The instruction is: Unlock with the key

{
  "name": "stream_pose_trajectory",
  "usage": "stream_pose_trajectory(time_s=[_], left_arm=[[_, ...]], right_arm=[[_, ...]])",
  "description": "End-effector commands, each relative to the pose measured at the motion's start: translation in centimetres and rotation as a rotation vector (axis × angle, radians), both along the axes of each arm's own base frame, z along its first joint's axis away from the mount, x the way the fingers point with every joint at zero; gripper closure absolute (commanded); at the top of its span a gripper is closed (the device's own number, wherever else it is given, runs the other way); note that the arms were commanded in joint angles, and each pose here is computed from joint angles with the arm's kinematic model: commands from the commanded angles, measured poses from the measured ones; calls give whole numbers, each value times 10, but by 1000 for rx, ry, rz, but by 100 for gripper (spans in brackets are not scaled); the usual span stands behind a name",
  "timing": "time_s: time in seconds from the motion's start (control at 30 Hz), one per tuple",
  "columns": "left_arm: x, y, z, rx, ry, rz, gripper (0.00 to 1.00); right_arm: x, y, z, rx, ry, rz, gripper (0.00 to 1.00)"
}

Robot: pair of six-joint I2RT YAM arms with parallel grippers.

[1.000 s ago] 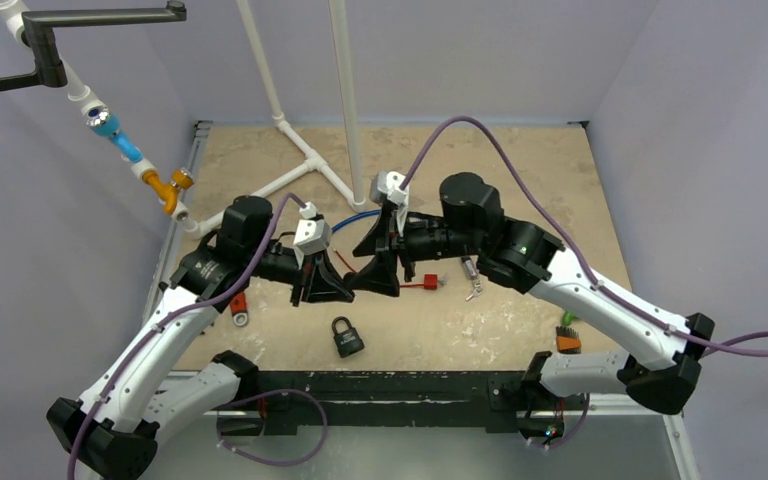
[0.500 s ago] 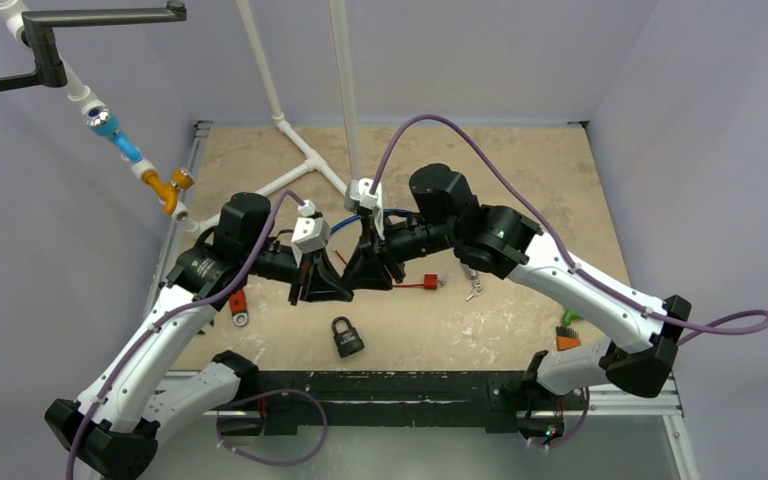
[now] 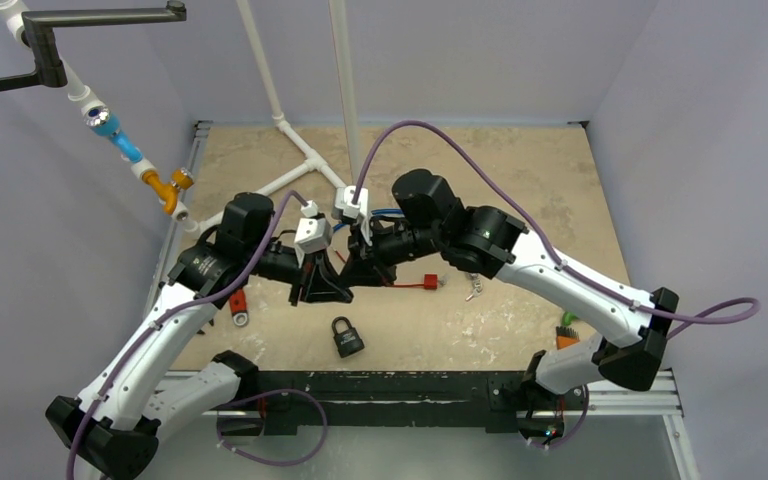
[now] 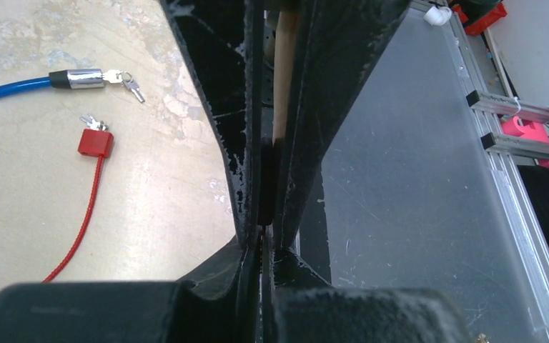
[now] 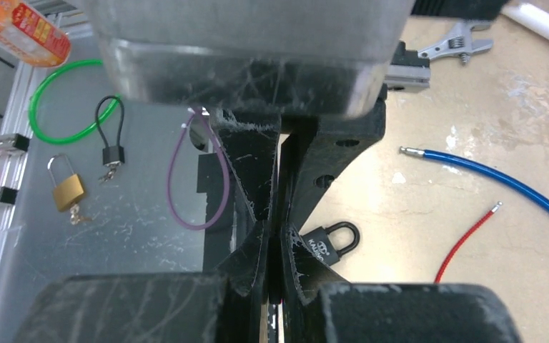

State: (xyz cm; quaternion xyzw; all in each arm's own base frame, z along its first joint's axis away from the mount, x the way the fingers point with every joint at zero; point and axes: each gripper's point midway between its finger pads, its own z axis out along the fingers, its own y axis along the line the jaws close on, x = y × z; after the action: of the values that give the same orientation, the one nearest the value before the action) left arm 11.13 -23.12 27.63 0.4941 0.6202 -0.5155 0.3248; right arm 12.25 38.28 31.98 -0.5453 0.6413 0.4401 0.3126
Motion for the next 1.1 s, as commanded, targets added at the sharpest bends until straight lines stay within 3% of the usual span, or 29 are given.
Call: stream_pose_trajectory(time_s=[0.0,0.13,0.3,0.33,0.37,0.4,0.43,0.5,0.63,0.83,0.93,1.07], left_arm=[[14,-2,23,-32,-124,29,96],[18,-2,23,-16,-122,34,86],[23,-3,28,-15,-140,47,82],[25,-3,30,-12,-144,60,78],[26,-2,32,-12,-149,70,64],[27,-2,34,-11,-154,78,42],[27,-1,35,-10,-161,83,34],[26,1,37,2,-193,74,3],[11,17,21,92,-347,-79,0],[-13,51,-69,282,-679,-506,0],[-28,54,-113,285,-800,-709,0],[-30,44,-153,258,-940,-840,0]], right_arm=[[-5,-15,6,35,-29,-62,100],[-2,-24,1,88,9,-165,100],[-5,-36,-4,122,24,-213,100],[-5,-39,-3,129,25,-223,100],[-5,-41,-3,135,24,-236,100],[-5,-44,-3,146,24,-248,100],[-6,-46,-3,158,29,-255,100],[-9,-51,-1,185,50,-275,100],[-4,-65,-10,197,81,-371,100],[1,-86,-31,210,156,-521,100],[11,-98,-34,224,166,-622,100],[18,-116,-39,238,188,-737,100]])
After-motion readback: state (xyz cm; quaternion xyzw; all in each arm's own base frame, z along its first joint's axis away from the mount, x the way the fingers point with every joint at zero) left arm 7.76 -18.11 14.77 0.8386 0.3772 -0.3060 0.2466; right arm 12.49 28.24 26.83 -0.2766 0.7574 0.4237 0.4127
